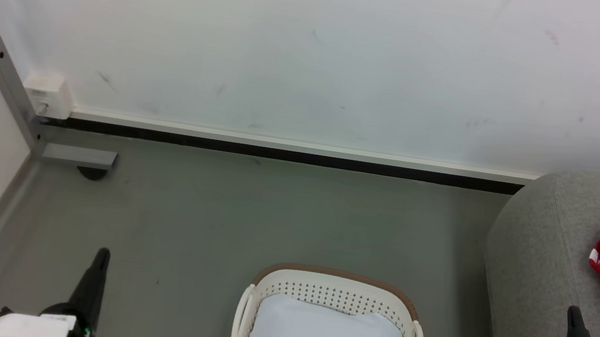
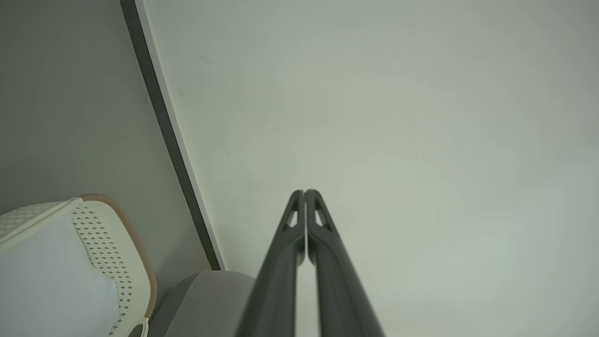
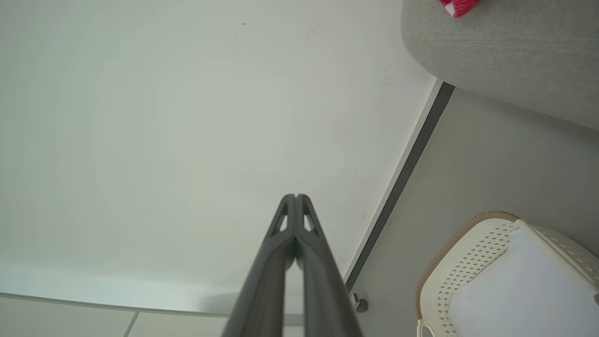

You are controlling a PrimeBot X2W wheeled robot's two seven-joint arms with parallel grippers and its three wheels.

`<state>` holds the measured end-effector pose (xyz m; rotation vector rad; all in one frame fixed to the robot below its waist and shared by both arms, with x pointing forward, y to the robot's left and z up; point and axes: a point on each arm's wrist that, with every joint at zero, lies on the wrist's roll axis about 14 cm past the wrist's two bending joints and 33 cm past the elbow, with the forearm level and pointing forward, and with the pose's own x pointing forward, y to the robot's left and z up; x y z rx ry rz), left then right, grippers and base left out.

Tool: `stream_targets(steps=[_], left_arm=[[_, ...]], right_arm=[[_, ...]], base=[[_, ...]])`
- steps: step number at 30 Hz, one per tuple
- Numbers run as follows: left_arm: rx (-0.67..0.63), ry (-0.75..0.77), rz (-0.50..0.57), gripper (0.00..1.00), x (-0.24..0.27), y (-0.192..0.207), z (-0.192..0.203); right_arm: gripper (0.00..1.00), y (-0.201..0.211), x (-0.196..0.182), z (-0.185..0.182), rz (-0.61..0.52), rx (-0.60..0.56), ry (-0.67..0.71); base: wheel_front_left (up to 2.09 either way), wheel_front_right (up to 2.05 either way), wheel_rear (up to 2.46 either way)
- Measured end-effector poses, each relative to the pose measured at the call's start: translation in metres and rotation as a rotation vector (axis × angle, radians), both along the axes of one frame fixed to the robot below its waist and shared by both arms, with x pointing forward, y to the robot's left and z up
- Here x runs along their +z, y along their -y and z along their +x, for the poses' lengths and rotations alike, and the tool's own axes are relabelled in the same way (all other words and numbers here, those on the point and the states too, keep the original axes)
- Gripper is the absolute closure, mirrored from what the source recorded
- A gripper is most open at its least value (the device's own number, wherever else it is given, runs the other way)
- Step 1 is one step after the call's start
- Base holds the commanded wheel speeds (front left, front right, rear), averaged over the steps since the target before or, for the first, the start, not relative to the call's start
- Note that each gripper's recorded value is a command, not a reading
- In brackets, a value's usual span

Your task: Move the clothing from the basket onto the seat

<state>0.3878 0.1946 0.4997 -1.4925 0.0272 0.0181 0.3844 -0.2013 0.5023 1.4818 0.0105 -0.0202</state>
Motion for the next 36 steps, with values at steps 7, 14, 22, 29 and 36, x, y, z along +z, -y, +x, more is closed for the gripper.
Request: stream_targets(steps=[7,14,22,29,36], left_arm=[[0.002,0.008,-0.045,1.0,0.0019,-0.0021,-0.0001],[0.005,0.016,-0.079,1.0,0.0037,-0.0042,-0.0002],[0.006,0.016,-0.079,1.0,0.0039,-0.0044,-0.0002],[0.006,0.017,-0.079,1.0,0.0039,-0.0044,-0.0001],[0.006,0.017,-0.08,1.0,0.0039,-0.0044,-0.0001]], right_arm=[[1.0,-0.0006,0.0008,0.0015,0.046,0.003,0.005],[1.0,-0.0013,0.0012,0.0027,0.092,0.008,0.009],[1.0,-0.0016,0.0013,0.0028,0.093,0.008,0.009],[1.0,-0.0016,0.0014,0.0028,0.094,0.008,0.009],[1.0,-0.0016,0.0014,0.0028,0.094,0.008,0.01]], base=[[0.0,0.0,0.0],[0.0,0.0,0.0],[0.0,0.0,0.0],[0.0,0.0,0.0],[0.0,0.0,0.0]])
